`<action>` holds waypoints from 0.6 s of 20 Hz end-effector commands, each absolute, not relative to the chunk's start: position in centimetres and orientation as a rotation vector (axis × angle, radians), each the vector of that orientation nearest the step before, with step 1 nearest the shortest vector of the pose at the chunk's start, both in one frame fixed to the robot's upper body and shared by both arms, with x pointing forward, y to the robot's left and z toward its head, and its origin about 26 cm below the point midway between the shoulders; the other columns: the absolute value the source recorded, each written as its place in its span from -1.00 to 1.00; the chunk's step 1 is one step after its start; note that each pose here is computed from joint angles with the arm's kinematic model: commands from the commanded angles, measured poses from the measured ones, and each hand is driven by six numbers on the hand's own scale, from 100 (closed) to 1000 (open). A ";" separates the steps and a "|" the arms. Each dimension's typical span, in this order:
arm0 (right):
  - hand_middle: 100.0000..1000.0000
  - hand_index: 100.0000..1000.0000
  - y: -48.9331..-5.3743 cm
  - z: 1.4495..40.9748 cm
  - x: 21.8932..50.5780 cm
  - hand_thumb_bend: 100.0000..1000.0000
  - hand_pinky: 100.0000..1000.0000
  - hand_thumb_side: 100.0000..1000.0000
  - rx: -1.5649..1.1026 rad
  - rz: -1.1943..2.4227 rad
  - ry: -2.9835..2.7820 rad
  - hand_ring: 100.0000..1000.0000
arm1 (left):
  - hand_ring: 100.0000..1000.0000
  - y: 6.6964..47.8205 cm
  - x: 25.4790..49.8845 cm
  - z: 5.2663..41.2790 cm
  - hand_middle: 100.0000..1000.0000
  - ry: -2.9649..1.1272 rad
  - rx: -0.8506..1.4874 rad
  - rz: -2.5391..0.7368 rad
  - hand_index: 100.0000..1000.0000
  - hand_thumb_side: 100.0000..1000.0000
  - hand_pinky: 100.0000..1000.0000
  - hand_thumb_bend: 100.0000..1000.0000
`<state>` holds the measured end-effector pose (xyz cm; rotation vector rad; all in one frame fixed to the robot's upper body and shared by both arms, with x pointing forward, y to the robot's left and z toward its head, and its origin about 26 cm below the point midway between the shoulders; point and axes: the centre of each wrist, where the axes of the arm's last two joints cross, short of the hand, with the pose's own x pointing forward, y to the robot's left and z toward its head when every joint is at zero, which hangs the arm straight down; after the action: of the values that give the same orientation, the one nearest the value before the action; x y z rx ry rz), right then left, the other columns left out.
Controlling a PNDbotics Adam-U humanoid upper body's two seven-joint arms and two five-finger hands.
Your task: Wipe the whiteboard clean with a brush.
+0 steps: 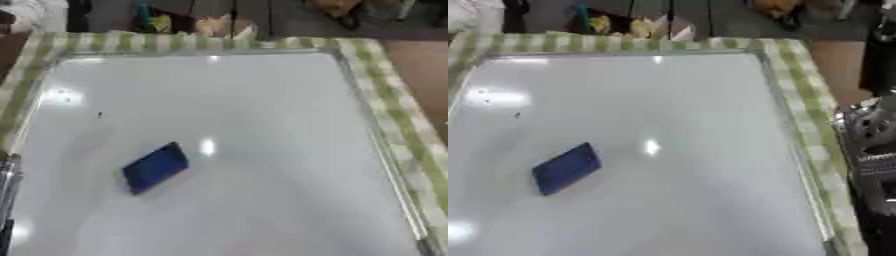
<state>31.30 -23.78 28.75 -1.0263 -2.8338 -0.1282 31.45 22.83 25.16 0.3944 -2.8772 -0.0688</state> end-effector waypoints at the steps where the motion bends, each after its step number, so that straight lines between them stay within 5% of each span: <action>1: 0.42 0.59 -23.8 29.4 31.0 -1.00 0.53 1.00 -1.029 -0.130 -2.860 0.71 | 0.28 22.8 31.1 26.0 0.28 -2.911 0.399 -0.084 0.69 1.00 0.00 -1.00; 8: 0.42 0.59 -23.9 29.5 31.0 -1.00 0.53 1.00 -1.032 -0.129 -2.858 0.71 | 0.29 23.0 31.1 26.2 0.29 -2.908 0.443 -0.102 0.70 1.00 0.00 -1.00; 12: 0.42 0.59 -24.0 29.4 31.0 -1.00 0.53 1.00 -1.041 -0.123 -2.851 0.71 | 0.22 24.1 31.0 27.1 0.28 -2.738 0.722 -0.312 0.71 1.00 -0.10 -1.00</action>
<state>31.30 -23.78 28.73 -1.0275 -2.8298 -0.1250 31.44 23.42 25.93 0.6168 -2.7576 -0.2487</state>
